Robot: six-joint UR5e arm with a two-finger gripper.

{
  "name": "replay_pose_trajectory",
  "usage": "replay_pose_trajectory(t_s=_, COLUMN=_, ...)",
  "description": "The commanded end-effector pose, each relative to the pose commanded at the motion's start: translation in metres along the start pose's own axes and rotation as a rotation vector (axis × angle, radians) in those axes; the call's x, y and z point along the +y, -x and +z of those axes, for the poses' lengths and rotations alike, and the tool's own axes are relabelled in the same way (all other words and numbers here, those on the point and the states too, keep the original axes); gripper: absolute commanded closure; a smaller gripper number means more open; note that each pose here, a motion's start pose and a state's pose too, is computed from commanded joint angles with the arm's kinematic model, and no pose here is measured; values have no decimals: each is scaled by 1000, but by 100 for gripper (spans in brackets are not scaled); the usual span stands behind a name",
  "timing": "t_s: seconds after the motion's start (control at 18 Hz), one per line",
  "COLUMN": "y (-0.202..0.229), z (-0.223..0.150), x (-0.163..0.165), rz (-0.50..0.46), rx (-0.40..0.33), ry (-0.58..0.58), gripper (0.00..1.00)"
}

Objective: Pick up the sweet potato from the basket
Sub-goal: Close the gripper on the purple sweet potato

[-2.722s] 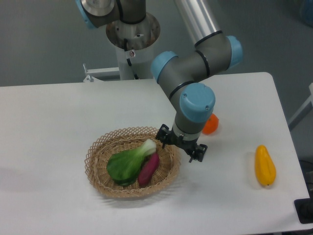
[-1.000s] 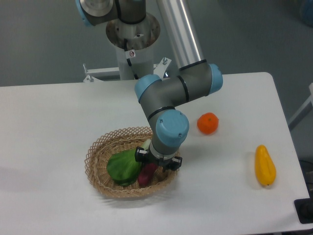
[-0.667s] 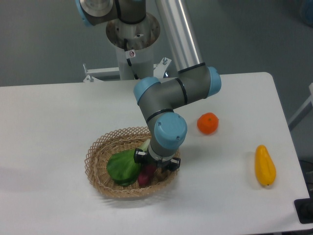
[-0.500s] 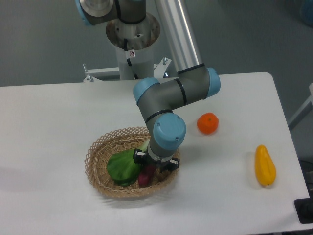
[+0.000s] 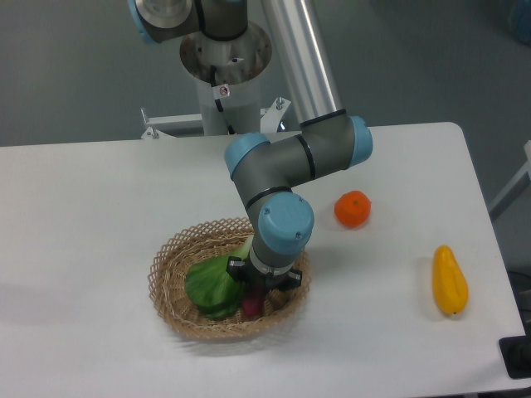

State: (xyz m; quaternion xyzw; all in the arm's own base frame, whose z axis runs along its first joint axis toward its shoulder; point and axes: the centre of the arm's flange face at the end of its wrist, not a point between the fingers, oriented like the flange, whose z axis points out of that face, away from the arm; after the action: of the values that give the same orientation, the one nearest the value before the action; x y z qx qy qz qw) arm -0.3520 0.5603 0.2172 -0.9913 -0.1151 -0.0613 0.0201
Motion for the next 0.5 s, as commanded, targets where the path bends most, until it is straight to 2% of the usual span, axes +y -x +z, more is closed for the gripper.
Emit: replay_pose_trajectory(t_s=0.5, y=-2, z=-30, x=-1, rz=7, rx=-14, ry=-46, gripper=68)
